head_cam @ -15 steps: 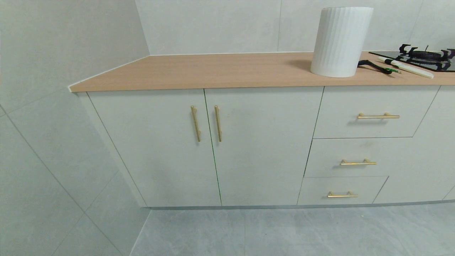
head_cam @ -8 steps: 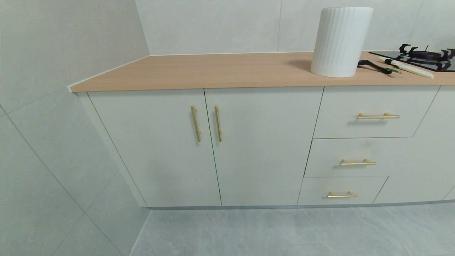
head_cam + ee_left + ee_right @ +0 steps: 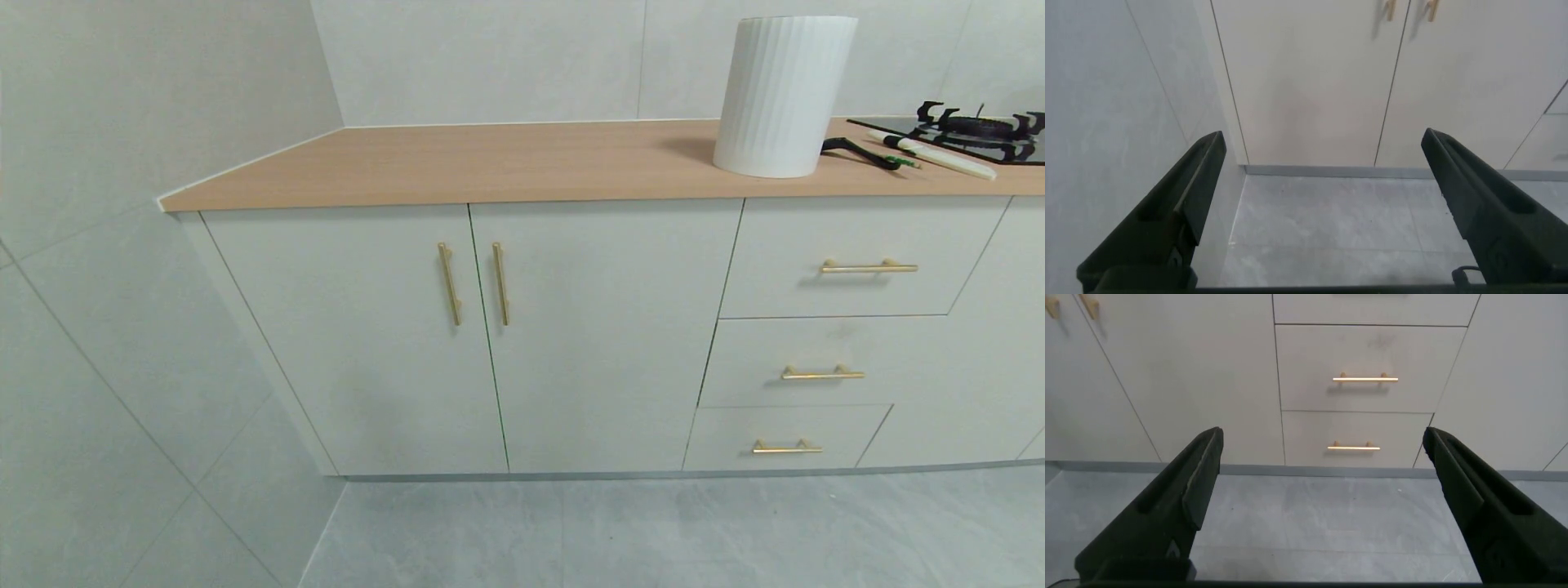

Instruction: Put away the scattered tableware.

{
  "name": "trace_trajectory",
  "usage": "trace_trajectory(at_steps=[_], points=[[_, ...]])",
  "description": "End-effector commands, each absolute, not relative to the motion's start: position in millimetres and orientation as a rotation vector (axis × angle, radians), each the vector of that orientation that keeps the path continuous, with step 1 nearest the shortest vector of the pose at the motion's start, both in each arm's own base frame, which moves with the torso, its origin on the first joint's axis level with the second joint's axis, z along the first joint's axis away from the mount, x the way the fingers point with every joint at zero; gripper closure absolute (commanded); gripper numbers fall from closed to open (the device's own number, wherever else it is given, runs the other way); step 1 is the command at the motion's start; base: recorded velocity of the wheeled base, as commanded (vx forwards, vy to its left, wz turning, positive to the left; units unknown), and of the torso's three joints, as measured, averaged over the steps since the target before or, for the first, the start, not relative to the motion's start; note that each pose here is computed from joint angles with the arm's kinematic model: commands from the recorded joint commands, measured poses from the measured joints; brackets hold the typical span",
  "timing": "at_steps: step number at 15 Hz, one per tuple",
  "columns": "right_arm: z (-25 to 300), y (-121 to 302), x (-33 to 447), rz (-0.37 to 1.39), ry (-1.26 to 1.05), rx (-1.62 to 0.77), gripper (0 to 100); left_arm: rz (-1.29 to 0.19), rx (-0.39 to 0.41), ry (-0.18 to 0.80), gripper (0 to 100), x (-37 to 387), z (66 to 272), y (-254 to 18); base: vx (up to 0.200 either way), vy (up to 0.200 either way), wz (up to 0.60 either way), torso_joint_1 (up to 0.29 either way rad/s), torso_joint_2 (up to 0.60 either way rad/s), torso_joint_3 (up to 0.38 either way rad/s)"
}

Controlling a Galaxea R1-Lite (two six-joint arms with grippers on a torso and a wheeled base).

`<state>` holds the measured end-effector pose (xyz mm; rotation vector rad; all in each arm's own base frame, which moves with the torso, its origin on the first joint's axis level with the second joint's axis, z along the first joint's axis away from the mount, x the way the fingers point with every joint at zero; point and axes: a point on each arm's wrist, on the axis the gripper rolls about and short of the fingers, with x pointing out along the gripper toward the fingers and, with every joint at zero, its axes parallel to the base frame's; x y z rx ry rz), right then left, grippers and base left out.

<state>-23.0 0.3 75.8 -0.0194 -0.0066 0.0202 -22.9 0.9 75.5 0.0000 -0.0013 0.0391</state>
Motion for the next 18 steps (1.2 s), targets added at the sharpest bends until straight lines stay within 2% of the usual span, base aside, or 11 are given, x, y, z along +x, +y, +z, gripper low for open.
trace_trajectory(at_steps=[1,9,18], points=[[75.8,0.3,-22.8,0.021,-0.003,-0.020,0,0.038,0.006,0.000,0,-22.8,75.5,0.9,0.000,0.000,0.00,0.000,0.00,0.000],[75.8,0.3,-22.8,0.021,-0.003,-0.018,0,0.034,-0.002,0.002,0,-22.7,75.5,0.8,0.000,0.000,0.00,0.000,0.00,0.000],[75.8,0.3,-22.8,0.021,-0.003,-0.017,0,0.032,-0.002,0.002,0,-22.7,75.5,0.7,0.000,-0.200,0.00,0.003,0.00,0.005]])
